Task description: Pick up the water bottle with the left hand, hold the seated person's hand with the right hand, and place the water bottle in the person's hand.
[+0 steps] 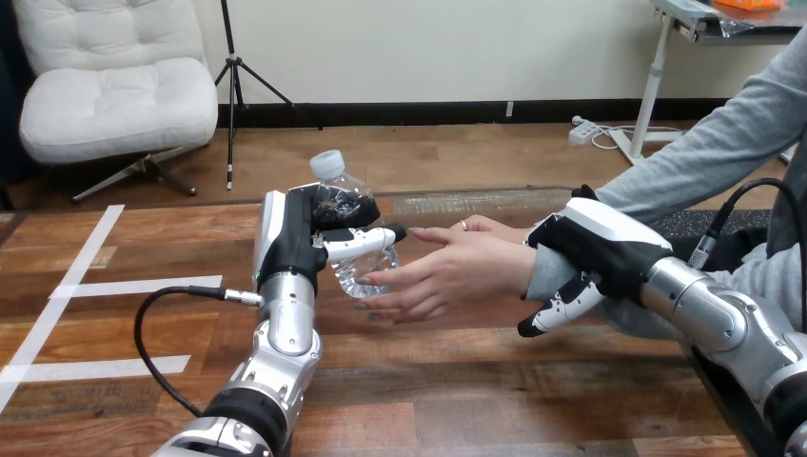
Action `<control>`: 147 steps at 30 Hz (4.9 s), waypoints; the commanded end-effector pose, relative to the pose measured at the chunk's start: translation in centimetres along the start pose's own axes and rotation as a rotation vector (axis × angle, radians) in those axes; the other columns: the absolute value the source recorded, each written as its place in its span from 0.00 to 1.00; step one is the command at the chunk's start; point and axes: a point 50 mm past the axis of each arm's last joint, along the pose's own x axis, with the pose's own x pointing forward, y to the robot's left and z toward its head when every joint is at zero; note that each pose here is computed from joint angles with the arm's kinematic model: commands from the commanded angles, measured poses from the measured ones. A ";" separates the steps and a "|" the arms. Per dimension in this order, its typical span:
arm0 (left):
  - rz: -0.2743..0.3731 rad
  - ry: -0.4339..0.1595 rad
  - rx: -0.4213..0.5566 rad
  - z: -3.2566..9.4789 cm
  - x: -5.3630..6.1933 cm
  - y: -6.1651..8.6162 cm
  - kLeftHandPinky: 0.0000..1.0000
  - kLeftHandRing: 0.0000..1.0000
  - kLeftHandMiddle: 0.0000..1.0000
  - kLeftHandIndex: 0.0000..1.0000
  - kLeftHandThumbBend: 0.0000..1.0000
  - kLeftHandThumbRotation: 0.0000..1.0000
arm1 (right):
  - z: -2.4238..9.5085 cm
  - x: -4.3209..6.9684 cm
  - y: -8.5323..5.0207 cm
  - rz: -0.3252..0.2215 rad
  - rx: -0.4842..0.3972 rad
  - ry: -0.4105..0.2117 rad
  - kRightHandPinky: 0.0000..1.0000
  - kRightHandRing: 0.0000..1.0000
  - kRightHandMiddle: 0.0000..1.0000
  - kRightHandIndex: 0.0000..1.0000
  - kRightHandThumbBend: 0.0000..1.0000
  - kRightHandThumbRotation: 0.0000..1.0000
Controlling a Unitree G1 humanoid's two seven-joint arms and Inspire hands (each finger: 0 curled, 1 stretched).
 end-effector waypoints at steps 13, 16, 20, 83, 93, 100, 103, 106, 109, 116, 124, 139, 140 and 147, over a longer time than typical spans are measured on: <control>-0.003 -0.174 -0.023 5.5 1.2 -0.7 0.28 0.34 0.40 0.49 0.76 0.00 | 2.4 1.2 -2.6 -0.088 -0.015 -0.084 0.30 0.33 0.39 0.39 0.82 0.00; -0.004 -0.174 -0.025 5.5 1.2 -0.8 0.27 0.33 0.40 0.49 0.77 0.00 | 2.5 1.3 -2.6 -0.089 -0.014 -0.084 0.30 0.33 0.39 0.39 0.82 0.00; -0.009 -0.170 -0.034 5.5 1.1 -1.0 0.25 0.31 0.38 0.48 0.77 0.00 | 2.5 1.3 -2.6 -0.088 -0.016 -0.081 0.31 0.34 0.39 0.39 0.82 0.00; -0.086 -0.101 -0.158 5.9 0.3 -3.7 0.11 0.16 0.22 0.41 0.77 0.00 | 2.7 1.4 -2.5 -0.087 -0.002 -0.081 0.22 0.26 0.33 0.37 0.82 0.00; -0.083 -0.106 -0.148 5.7 0.2 -3.6 0.10 0.16 0.22 0.42 0.77 0.00 | 2.6 1.4 -2.5 -0.096 -0.006 -0.082 0.23 0.27 0.34 0.37 0.82 0.00; -0.080 -0.114 -0.142 5.8 0.2 -3.5 0.11 0.16 0.23 0.40 0.77 0.00 | 2.5 1.4 -2.4 -0.095 -0.006 -0.076 0.24 0.28 0.34 0.37 0.82 0.00; -0.079 -0.117 -0.141 5.8 0.2 -3.5 0.11 0.17 0.24 0.40 0.77 0.00 | 2.5 1.4 -2.4 -0.095 -0.007 -0.077 0.24 0.28 0.35 0.37 0.82 0.00; -0.078 -0.119 -0.140 5.8 0.2 -3.5 0.12 0.18 0.24 0.39 0.77 0.00 | 2.6 1.4 -2.4 -0.094 -0.009 -0.075 0.25 0.29 0.35 0.37 0.81 0.00; -0.078 -0.120 -0.138 5.8 0.2 -3.5 0.14 0.19 0.25 0.39 0.78 0.00 | 2.6 1.4 -2.4 -0.094 -0.009 -0.074 0.25 0.29 0.35 0.37 0.81 0.00; -0.079 -0.120 -0.135 5.8 0.2 -3.5 0.18 0.24 0.29 0.37 0.77 0.00 | 2.6 1.4 -2.5 -0.095 -0.010 -0.078 0.26 0.30 0.36 0.38 0.81 0.00; -0.082 -0.126 -0.128 5.8 0.2 -3.5 0.18 0.23 0.28 0.37 0.77 0.00 | 2.5 1.4 -2.5 -0.096 -0.012 -0.074 0.26 0.30 0.36 0.38 0.81 0.00; -0.084 -0.136 -0.111 5.8 0.1 -3.5 0.13 0.18 0.24 0.39 0.77 0.00 | 2.4 1.3 -2.6 -0.097 -0.017 -0.071 0.26 0.30 0.36 0.38 0.81 0.00; -0.084 -0.135 -0.111 5.8 0.1 -3.5 0.13 0.18 0.24 0.39 0.77 0.00 | 2.4 1.3 -2.6 -0.096 -0.016 -0.071 0.26 0.30 0.36 0.38 0.81 0.00; -0.086 -0.135 -0.109 5.8 0.1 -3.5 0.12 0.18 0.24 0.40 0.77 0.00 | 2.4 1.3 -2.6 -0.095 -0.010 -0.069 0.26 0.30 0.37 0.38 0.80 0.00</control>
